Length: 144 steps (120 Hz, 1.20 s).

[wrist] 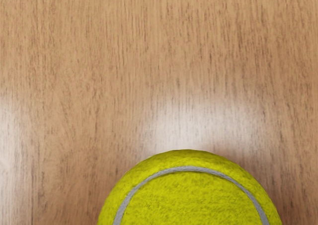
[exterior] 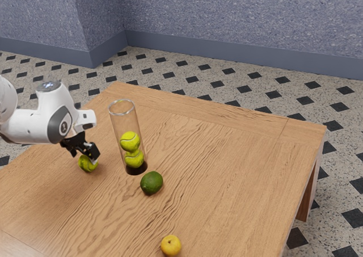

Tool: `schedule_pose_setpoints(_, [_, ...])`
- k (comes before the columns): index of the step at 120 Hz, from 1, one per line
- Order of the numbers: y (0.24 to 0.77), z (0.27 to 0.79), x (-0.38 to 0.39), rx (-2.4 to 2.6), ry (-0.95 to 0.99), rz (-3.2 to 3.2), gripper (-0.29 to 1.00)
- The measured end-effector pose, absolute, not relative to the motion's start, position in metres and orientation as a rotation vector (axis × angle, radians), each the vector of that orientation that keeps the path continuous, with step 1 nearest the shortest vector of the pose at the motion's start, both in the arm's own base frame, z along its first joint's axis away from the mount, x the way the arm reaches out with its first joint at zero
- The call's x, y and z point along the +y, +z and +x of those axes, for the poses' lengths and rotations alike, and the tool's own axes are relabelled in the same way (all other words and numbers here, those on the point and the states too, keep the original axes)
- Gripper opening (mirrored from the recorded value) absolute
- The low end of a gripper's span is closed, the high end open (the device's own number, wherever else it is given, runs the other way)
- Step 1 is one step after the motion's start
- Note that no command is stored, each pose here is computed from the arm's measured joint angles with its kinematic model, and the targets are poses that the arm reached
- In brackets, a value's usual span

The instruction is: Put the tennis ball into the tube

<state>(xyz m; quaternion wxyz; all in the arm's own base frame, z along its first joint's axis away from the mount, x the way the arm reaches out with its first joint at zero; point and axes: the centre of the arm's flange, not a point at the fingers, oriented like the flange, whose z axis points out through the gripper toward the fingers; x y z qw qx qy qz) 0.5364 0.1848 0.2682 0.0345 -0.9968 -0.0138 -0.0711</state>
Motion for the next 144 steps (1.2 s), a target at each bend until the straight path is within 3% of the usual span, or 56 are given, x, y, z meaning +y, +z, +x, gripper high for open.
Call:
schedule_pose_setpoints(25, [0.251,0.538,0.185,-0.021,-0.196,-3.068,0.70])
schedule_pose_setpoints(60, [0.248,0.545,0.185,0.018,-0.201,-3.064,0.51])
schedule_pose_setpoints(99, [0.255,0.541,0.182,0.032,-0.154,-3.084,0.46])
schedule_pose_setpoints(144, [0.447,0.571,0.170,0.004,-0.242,-3.118,0.44])
